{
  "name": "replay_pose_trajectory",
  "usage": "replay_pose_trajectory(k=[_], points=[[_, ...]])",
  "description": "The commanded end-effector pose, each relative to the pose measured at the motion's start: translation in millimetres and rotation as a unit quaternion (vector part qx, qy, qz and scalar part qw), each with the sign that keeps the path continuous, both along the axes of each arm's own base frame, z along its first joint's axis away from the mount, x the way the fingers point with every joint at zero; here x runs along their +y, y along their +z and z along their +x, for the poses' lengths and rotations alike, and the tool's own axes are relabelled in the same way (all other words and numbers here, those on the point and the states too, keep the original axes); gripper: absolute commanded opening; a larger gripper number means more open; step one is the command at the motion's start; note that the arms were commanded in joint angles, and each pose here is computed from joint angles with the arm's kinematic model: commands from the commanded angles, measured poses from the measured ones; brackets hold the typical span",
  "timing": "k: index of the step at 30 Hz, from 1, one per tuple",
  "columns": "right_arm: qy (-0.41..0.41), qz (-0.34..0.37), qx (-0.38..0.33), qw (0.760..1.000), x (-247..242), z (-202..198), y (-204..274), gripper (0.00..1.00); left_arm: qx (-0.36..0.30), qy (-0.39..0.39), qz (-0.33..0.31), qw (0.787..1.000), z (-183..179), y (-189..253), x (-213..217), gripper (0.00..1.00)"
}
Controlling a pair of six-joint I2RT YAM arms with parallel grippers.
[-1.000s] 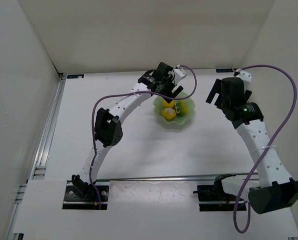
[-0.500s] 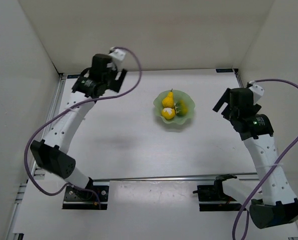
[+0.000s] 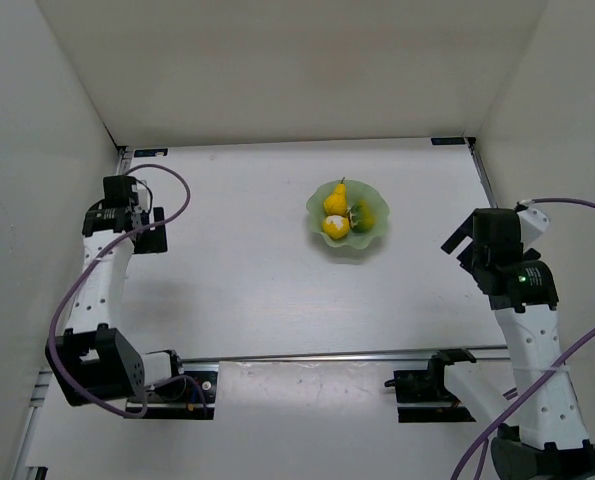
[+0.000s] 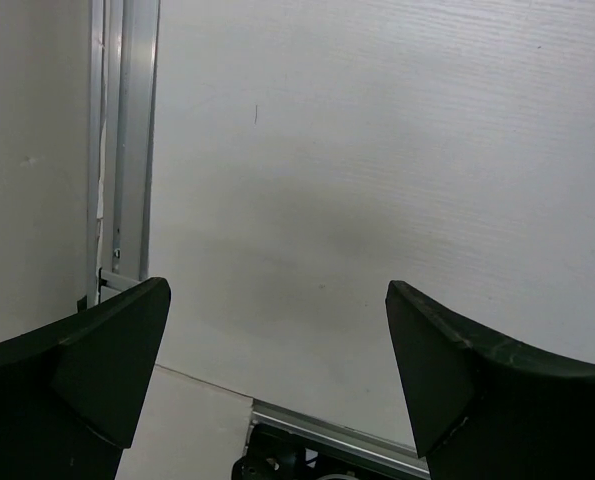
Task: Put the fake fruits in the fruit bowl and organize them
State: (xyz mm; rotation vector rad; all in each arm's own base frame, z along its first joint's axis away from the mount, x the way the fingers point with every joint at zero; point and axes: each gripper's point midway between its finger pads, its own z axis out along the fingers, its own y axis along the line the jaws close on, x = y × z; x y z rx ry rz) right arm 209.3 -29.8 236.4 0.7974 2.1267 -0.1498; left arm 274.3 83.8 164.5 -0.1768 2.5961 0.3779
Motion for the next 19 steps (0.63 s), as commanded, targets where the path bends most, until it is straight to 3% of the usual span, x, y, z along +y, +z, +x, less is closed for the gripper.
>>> replay_pose_trajectory(k=[1, 10, 19], points=[[-0.006, 0.007, -0.004, 1.000, 0, 0, 1, 1.00, -0.014, 0.018, -0.024, 0.999, -10, 1, -3, 1.00], [-0.028, 0.004, -0.004, 1.000, -6, -14, -4, 1.00, -0.025, 0.025, 0.009, 0.999, -27, 8, 6, 1.00], [-0.010, 0.016, 0.003, 1.000, 1, -17, -18, 1.00, -0.047, 0.003, -0.021, 0.999, -28, 13, -6, 1.00]])
